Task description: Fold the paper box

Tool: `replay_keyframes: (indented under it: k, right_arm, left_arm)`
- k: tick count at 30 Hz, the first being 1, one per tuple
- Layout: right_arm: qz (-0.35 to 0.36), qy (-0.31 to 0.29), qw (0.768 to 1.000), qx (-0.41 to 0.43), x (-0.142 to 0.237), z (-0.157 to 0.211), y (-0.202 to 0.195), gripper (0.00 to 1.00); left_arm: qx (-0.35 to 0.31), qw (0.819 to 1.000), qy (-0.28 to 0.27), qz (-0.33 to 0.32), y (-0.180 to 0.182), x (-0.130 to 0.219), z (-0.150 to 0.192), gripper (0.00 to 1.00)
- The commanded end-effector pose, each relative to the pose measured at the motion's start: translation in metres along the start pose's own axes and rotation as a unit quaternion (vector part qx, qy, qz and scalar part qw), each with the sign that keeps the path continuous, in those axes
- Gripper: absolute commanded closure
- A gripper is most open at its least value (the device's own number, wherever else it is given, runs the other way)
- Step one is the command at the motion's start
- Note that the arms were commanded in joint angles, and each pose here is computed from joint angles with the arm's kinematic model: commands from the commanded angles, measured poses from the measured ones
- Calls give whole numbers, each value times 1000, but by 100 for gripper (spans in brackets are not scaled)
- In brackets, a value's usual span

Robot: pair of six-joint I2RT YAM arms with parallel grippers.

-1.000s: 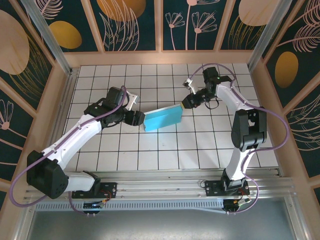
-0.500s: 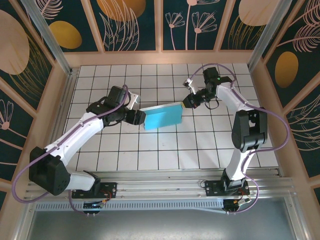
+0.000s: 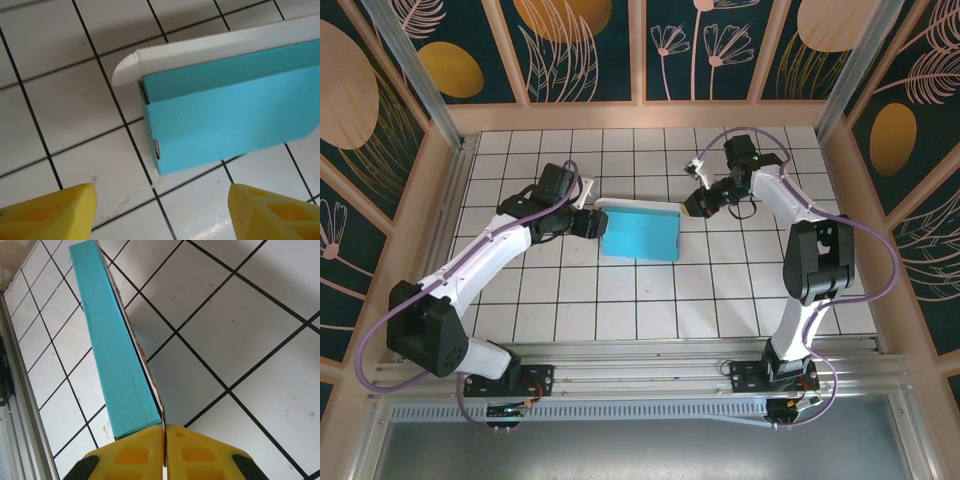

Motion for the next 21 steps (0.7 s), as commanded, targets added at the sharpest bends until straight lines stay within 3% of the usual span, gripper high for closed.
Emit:
replay_keyframes:
  k: [1,8,13,21]
  right_arm:
    - [8,-7,1000,28,9,0,16,90]
    - [-1,-10,998,61,11,0,25,91]
    - [-5,-8,998,69,12,2,28,92]
    - [-8,-9,997,76,14,0,31,92]
  left_arm:
    - [-49,998,-26,16,6,1,-26,27]
    - [-111,987,-49,101,20,-3,-46,30]
    - [-147,965,-33,213,14,-10,-44,32]
    - [-121,951,20,283,30,-51,-31,36]
Point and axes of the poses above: each hand's point on the last joint's axis, 136 mm out from that joint toward the fingers, its own x axis back along the fingers, its own y axis along the line the jaws close on, z = x × y, the point moved 2 cm from there along x, back along the fingers, and after that the axes turned 7 degrees about -x, right-handed, at the moved point
